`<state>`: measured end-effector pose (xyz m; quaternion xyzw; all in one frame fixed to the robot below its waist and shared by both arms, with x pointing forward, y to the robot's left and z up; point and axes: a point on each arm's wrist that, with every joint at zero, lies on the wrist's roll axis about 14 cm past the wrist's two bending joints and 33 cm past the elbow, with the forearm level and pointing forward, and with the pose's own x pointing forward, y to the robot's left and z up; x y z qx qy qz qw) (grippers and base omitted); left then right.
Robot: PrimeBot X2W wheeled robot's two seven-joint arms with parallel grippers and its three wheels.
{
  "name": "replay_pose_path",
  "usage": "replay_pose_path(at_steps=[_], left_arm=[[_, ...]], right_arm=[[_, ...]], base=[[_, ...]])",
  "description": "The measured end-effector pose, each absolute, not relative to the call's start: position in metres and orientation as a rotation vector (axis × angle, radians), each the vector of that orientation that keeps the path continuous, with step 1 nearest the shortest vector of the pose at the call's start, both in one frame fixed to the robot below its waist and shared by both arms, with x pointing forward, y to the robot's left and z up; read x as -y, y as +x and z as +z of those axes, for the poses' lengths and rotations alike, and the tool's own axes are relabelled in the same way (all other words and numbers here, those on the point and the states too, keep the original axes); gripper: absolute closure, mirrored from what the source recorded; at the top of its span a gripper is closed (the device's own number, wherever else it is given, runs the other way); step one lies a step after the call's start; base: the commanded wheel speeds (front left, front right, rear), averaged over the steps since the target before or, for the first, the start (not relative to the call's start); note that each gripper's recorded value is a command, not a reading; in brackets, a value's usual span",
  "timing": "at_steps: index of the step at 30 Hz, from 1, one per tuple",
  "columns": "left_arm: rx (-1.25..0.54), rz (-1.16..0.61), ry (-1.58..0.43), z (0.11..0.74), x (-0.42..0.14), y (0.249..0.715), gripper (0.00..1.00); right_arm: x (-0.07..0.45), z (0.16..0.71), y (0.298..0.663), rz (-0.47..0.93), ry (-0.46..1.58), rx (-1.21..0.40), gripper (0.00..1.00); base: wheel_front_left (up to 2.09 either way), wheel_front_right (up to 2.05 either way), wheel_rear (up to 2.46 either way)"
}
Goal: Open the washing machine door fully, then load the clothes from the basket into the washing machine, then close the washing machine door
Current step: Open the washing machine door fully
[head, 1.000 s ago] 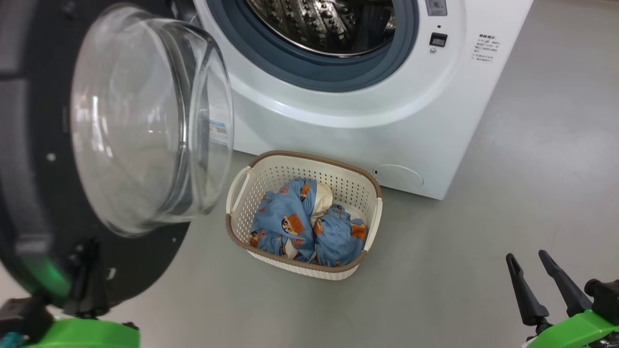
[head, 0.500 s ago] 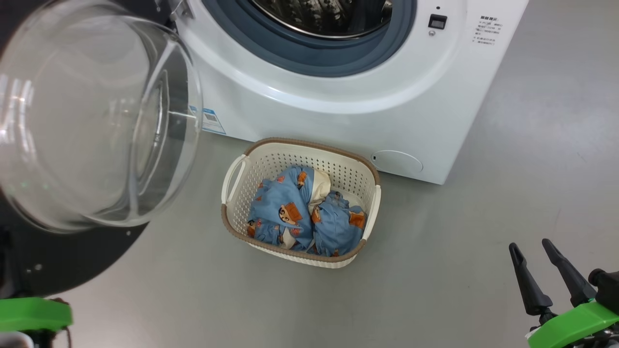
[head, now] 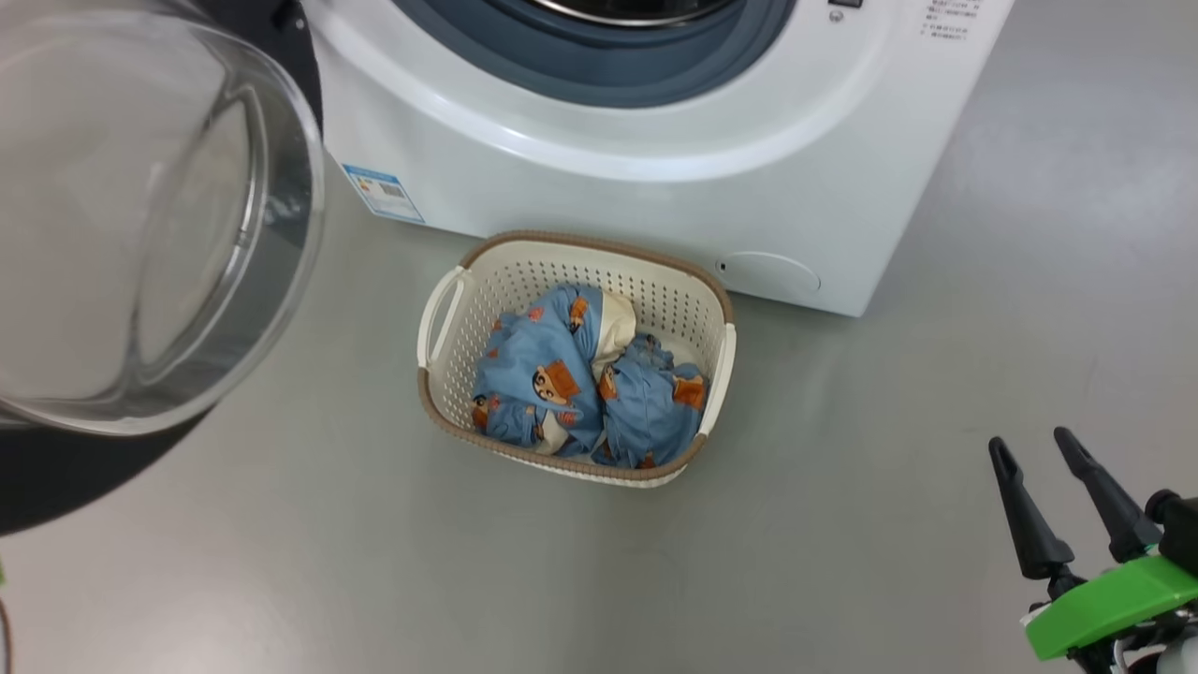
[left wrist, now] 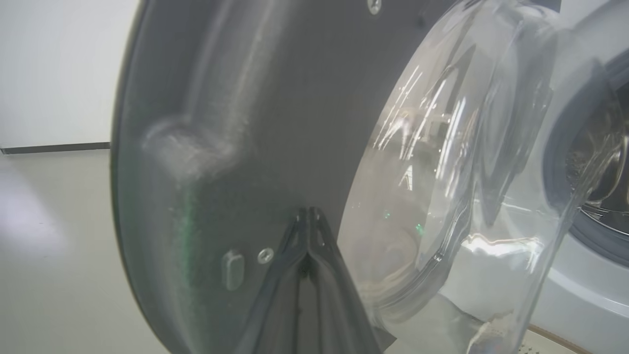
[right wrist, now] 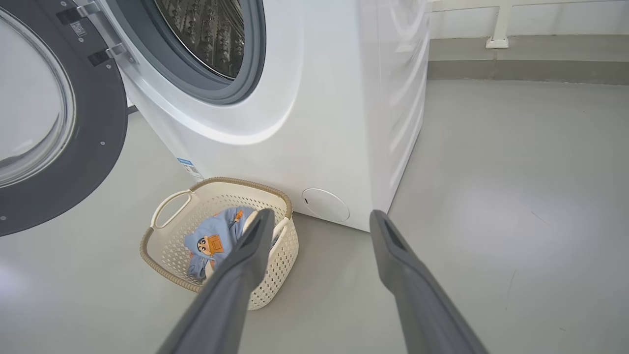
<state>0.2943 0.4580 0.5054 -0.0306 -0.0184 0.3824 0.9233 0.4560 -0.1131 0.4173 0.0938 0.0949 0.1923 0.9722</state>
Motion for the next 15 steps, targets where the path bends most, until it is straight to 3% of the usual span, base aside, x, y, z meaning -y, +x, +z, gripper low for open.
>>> replay_pose_path(at_steps=[15], left_arm=[[-0.031,0.878,0.016,0.507,-0.520,0.320,1.00]], right_arm=[[0.118,0.391,0.480,0.375,0.192,-0.222,0.00]], base=[[0.00,0.00,0.00]])
